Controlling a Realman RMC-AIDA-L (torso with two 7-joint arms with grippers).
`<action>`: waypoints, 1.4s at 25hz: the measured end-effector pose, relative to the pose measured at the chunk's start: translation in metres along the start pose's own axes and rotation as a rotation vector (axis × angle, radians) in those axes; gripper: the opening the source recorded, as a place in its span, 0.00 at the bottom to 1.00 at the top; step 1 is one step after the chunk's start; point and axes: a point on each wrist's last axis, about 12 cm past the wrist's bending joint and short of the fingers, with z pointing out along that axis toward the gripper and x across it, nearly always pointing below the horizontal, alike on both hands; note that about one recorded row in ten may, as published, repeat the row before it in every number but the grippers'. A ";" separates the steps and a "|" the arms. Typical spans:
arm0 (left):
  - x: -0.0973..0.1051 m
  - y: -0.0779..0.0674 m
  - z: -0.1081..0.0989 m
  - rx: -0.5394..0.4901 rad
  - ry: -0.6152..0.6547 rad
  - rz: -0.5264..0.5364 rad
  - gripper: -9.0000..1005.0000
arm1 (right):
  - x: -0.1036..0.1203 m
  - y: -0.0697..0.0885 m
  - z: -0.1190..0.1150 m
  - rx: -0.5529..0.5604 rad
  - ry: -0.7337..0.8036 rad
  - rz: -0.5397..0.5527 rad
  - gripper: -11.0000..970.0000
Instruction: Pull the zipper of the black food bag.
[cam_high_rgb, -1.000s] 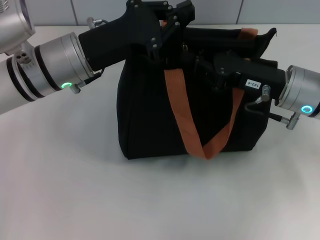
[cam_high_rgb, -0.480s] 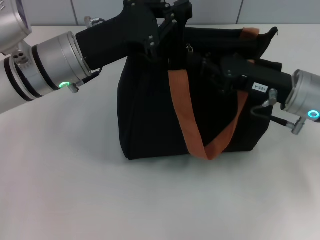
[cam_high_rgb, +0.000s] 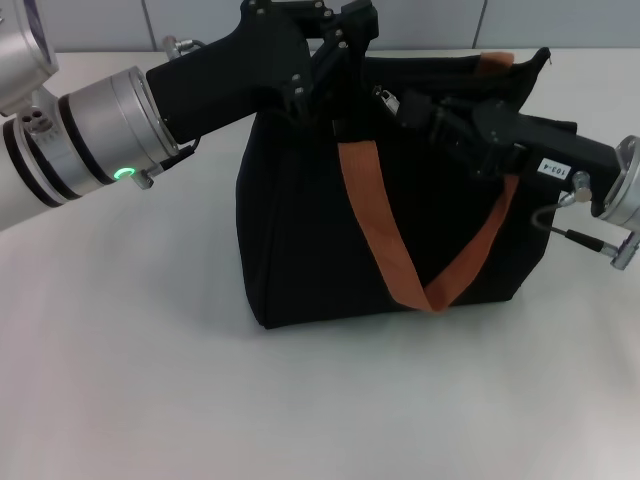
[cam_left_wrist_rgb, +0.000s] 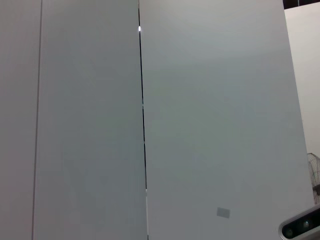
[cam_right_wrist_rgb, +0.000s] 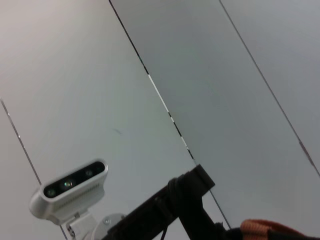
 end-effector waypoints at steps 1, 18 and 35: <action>0.000 0.000 0.000 0.000 0.000 0.001 0.03 | -0.001 0.000 0.000 -0.001 -0.004 0.002 0.01; 0.000 -0.004 -0.006 -0.002 -0.026 -0.005 0.03 | -0.012 -0.002 0.005 -0.019 -0.001 0.061 0.01; 0.000 -0.005 -0.007 0.008 -0.036 -0.008 0.03 | -0.020 -0.005 0.017 -0.021 0.013 0.110 0.01</action>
